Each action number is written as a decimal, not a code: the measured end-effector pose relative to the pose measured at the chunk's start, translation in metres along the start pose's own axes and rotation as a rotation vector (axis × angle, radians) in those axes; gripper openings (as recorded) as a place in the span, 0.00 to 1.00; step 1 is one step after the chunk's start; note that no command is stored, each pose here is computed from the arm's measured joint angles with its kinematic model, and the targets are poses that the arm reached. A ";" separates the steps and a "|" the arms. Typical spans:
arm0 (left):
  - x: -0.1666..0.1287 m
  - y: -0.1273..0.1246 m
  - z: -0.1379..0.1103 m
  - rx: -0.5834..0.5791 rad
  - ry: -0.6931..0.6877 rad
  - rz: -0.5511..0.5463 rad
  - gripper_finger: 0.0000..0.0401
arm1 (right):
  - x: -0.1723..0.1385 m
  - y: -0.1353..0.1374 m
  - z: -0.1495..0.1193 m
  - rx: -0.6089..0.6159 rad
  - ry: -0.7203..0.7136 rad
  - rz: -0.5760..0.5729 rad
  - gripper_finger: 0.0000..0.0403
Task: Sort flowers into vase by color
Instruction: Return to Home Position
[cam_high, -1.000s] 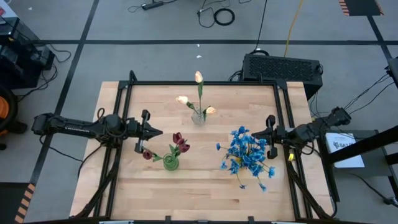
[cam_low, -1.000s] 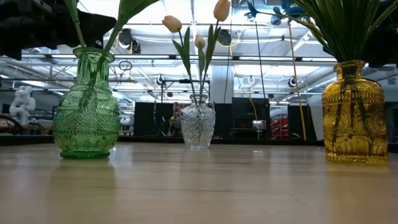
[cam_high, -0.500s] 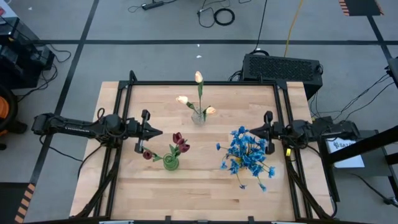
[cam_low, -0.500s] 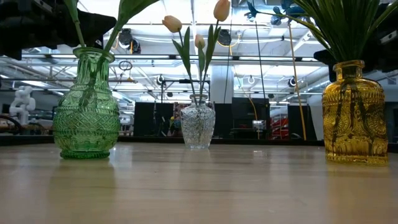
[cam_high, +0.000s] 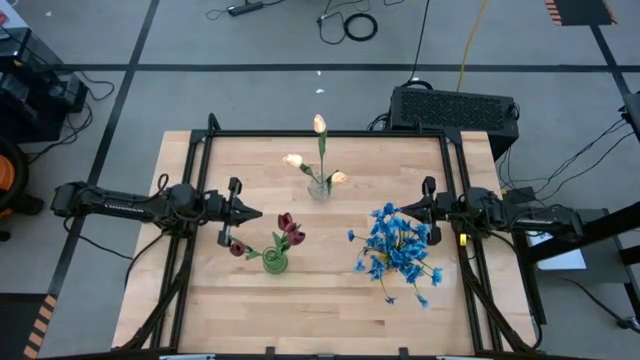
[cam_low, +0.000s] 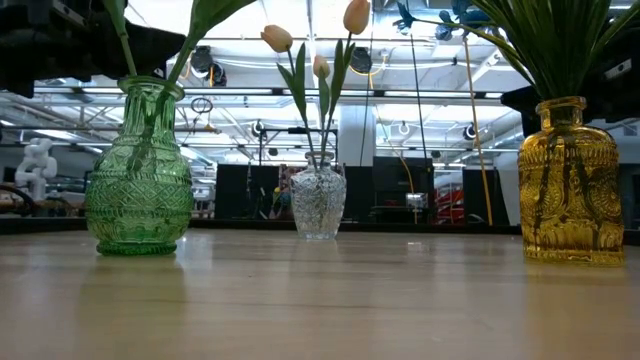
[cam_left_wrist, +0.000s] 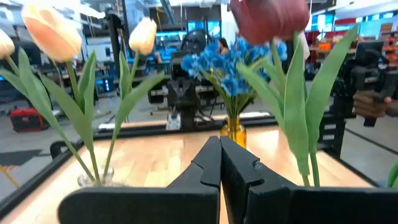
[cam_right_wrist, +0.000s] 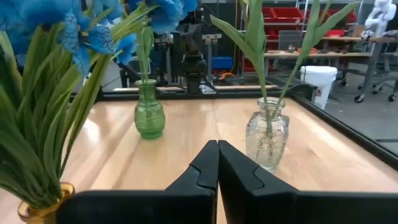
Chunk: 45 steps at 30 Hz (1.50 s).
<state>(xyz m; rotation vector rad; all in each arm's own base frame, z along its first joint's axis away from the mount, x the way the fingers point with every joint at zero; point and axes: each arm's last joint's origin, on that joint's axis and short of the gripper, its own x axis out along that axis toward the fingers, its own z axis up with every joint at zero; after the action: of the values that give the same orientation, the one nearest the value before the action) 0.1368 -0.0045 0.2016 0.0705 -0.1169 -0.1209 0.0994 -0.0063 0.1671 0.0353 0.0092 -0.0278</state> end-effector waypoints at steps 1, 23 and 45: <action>0.000 0.000 -0.001 -0.002 0.012 -0.001 0.00 | 0.000 0.000 0.000 0.002 0.000 0.000 0.00; 0.000 0.000 -0.008 0.019 0.084 0.012 0.00 | 0.001 0.008 0.000 0.054 0.001 0.027 0.00; -0.014 0.000 -0.031 -0.035 0.097 0.015 0.00 | 0.001 0.008 0.000 0.049 0.002 0.030 0.00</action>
<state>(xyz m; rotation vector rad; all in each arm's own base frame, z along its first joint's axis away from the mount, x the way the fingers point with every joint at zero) 0.1271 -0.0011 0.1690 0.0403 -0.0185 -0.1046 0.1011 0.0021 0.1673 0.0842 0.0099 0.0019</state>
